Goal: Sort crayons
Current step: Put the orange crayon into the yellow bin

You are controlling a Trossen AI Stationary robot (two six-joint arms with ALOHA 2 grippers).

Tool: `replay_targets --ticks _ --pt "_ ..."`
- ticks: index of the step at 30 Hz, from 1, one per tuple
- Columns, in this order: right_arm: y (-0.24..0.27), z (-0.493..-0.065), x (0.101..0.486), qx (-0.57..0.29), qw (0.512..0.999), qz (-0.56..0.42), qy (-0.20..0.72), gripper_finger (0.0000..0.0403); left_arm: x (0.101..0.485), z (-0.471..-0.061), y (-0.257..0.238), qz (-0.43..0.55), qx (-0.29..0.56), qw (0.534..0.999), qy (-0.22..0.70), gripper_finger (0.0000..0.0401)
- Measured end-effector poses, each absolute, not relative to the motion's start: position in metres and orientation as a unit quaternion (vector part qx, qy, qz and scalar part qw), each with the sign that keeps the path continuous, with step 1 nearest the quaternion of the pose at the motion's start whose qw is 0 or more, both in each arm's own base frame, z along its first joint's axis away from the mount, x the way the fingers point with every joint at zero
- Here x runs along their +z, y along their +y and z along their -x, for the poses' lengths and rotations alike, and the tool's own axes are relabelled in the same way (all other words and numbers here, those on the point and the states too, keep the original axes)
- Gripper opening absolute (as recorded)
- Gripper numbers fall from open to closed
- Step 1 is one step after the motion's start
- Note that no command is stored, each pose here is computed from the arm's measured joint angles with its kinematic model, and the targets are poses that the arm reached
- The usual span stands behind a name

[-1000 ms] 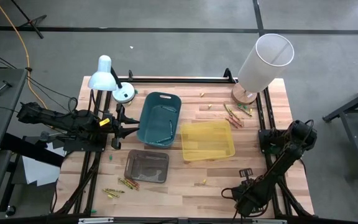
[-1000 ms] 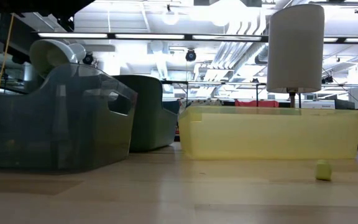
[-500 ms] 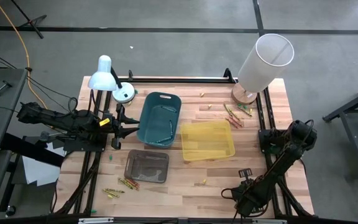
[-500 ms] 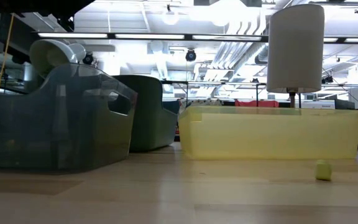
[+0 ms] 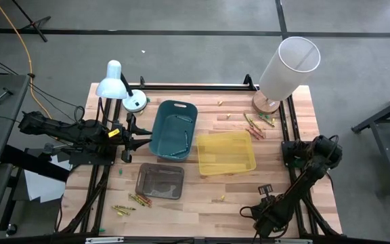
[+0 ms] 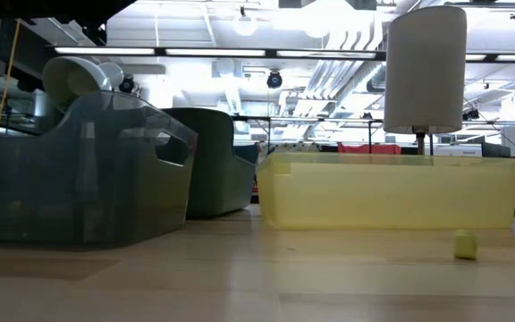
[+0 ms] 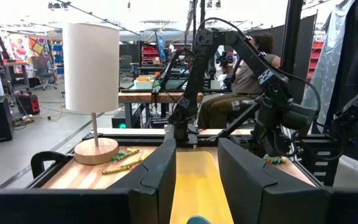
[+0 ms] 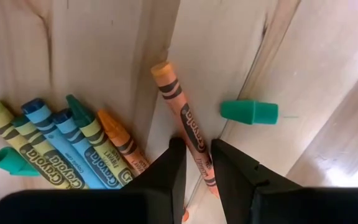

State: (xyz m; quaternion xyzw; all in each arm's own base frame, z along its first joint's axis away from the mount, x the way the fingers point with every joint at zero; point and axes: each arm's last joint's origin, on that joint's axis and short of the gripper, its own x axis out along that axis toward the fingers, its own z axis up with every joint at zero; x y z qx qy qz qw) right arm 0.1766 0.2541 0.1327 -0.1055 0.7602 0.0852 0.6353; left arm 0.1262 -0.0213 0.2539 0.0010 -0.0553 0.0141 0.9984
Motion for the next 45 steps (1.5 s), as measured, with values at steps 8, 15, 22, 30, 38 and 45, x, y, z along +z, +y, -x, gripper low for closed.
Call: replay_targets --ticks 8,15,22,30,38,45 --pt "0.252 -0.179 0.132 0.083 0.632 0.1 0.764 0.0044 0.254 -0.126 -0.021 -0.001 0.014 0.998 -0.055 0.0106" --pt "0.247 -0.185 0.131 0.088 0.625 0.093 0.77 0.0012 0.254 -0.126 -0.021 -0.001 0.014 0.998 -0.055 0.0106" --pt "0.245 -0.188 0.131 0.095 0.622 0.096 0.772 0.0004 0.254 -0.126 -0.021 -0.002 0.014 0.998 -0.055 0.0106" --pt "0.243 -0.186 0.141 0.099 0.63 0.087 0.766 0.0001 0.254 -0.126 -0.021 -0.002 0.014 0.998 -0.055 0.0106" --pt "0.235 -0.189 0.164 0.076 0.655 0.064 0.749 0.0001 0.254 -0.126 -0.021 -0.002 0.014 0.998 -0.055 0.0106" --pt "0.239 -0.233 0.173 0.129 0.742 -0.021 0.657 0.0 0.254 -0.126 -0.021 -0.001 0.014 0.998 -0.055 0.0106"
